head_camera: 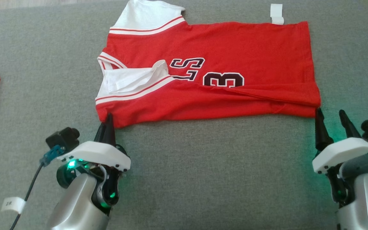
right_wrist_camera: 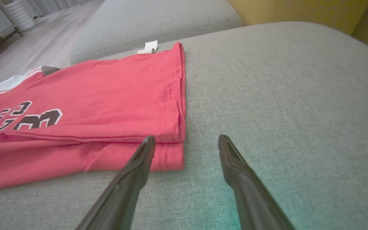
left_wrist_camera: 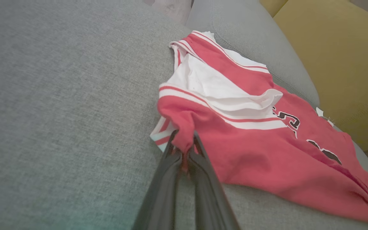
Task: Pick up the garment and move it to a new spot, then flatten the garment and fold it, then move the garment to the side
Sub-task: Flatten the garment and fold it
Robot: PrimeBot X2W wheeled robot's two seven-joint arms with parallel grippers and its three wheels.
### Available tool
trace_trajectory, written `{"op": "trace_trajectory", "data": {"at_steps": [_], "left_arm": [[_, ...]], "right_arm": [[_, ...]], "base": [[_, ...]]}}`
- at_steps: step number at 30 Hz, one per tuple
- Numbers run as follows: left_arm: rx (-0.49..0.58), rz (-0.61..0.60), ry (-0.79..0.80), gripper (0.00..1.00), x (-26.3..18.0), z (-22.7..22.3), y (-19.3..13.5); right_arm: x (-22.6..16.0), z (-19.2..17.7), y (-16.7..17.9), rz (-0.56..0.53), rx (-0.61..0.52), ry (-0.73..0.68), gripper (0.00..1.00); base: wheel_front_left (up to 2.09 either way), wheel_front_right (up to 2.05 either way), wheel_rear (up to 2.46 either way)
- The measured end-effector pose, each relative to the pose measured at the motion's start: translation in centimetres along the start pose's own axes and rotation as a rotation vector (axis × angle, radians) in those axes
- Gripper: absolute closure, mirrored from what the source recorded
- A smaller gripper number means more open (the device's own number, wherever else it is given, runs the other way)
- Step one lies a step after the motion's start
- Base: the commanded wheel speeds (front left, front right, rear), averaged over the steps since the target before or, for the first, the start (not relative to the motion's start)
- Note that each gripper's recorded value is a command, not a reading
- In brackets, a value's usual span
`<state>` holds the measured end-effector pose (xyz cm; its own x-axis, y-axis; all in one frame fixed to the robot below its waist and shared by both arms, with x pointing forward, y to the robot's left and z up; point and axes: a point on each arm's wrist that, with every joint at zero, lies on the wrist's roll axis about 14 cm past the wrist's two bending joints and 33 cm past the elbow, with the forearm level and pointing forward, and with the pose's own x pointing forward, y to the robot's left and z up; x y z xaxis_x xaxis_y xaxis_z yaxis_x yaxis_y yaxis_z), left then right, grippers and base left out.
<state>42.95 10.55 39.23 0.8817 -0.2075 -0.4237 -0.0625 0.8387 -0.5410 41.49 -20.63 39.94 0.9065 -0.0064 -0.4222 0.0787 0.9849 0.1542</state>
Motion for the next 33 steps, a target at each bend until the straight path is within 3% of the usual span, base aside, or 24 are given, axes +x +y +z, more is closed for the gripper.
{"op": "trace_trajectory", "data": {"at_steps": [12,14,15,17,18,23,33], "left_arm": [[-0.014,-0.044,-0.090,1.00,-0.5,2.4,-1.2],[-0.016,-0.049,-0.098,1.00,-0.6,2.6,-1.4],[-0.017,-0.055,-0.104,1.00,-0.7,2.8,-1.6],[-0.016,-0.064,-0.117,1.00,-0.8,3.2,-1.8],[-0.016,-0.070,-0.125,1.00,-0.8,3.5,-2.0],[-0.011,-0.105,-0.167,1.00,-1.2,4.9,-3.2],[0.044,-0.215,-0.300,1.00,-3.2,9.7,-6.5]], "right_arm": [[2.0,-3.0,1.2,0.023,0.026,0.143,0.00],[2.3,-3.3,1.4,0.026,0.028,0.168,0.34],[2.5,-3.3,1.5,0.029,0.029,0.176,0.34],[2.7,-3.3,1.6,0.034,0.031,0.191,0.96],[2.9,-3.1,1.8,0.038,0.046,0.188,1.00],[2.9,-2.0,2.1,0.052,0.097,0.151,1.00],[1.9,5.6,2.2,0.078,0.112,-0.008,1.00]], "base": [[0.00,0.00,0.00],[0.00,0.00,0.00],[0.00,0.00,0.00],[0.00,0.00,0.00],[0.00,0.00,0.00],[0.00,0.00,0.00],[0.00,0.00,0.00]]}}
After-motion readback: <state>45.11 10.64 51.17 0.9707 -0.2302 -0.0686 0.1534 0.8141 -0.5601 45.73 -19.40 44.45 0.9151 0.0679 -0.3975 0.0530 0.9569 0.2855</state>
